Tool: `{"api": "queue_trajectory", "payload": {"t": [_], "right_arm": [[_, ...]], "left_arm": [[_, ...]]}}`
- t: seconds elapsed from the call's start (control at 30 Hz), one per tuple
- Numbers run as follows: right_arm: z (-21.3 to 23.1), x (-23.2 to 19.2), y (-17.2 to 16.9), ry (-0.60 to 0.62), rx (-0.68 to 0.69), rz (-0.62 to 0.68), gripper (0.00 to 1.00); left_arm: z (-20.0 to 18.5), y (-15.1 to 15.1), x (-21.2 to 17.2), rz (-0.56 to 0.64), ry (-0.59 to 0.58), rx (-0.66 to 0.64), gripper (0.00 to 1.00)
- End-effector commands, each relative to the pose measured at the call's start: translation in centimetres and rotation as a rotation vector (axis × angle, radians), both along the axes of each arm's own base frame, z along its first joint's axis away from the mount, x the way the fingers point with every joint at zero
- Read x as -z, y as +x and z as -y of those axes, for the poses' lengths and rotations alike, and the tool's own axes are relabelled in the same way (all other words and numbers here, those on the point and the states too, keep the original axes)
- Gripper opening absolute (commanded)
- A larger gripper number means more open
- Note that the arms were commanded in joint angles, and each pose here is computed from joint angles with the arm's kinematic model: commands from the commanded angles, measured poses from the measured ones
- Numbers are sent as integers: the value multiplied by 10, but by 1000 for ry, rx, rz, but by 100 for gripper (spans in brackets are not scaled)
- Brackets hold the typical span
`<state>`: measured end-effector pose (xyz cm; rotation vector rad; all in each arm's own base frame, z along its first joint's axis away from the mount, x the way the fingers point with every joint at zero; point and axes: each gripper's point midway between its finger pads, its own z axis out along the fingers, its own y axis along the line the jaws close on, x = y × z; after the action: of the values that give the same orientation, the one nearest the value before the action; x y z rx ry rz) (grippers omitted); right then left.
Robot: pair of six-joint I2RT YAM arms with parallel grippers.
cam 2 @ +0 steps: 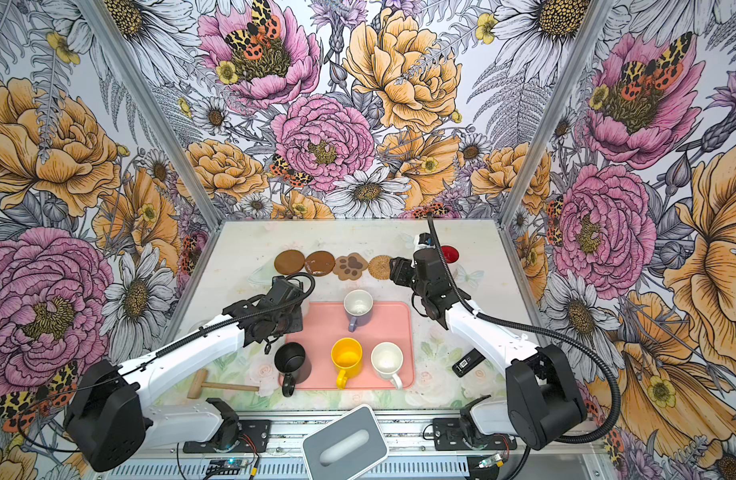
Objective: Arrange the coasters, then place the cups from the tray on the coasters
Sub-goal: 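Lift the speckled mug with left gripper and carry it toward the dark wooden coaster, then lower the speckled mug onto the dark wooden coaster at the row's end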
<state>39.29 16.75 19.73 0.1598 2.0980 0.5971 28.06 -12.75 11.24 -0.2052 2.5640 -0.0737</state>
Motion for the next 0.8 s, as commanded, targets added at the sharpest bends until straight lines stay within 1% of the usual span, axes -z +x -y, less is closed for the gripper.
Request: {"api": "queue_trajectory", "payload": {"t": [0.0,0.1,0.4,0.6,0.77], "right_arm": [[-1,-6,5,14,-2,21,63],[0,-5,6,14,-3,18,63],[6,-1,7,11,5,6,62],[10,0,7,9,12,1,62],[13,2,7,5,18,-5,62]], "left_arm": [[2,39,-43,154,-31,-26,0],[0,56,-53,175,-27,-30,0],[-15,108,-63,200,-14,-64,0],[-30,147,-61,198,-17,-84,0],[-36,175,-58,199,-11,-87,0]]}}
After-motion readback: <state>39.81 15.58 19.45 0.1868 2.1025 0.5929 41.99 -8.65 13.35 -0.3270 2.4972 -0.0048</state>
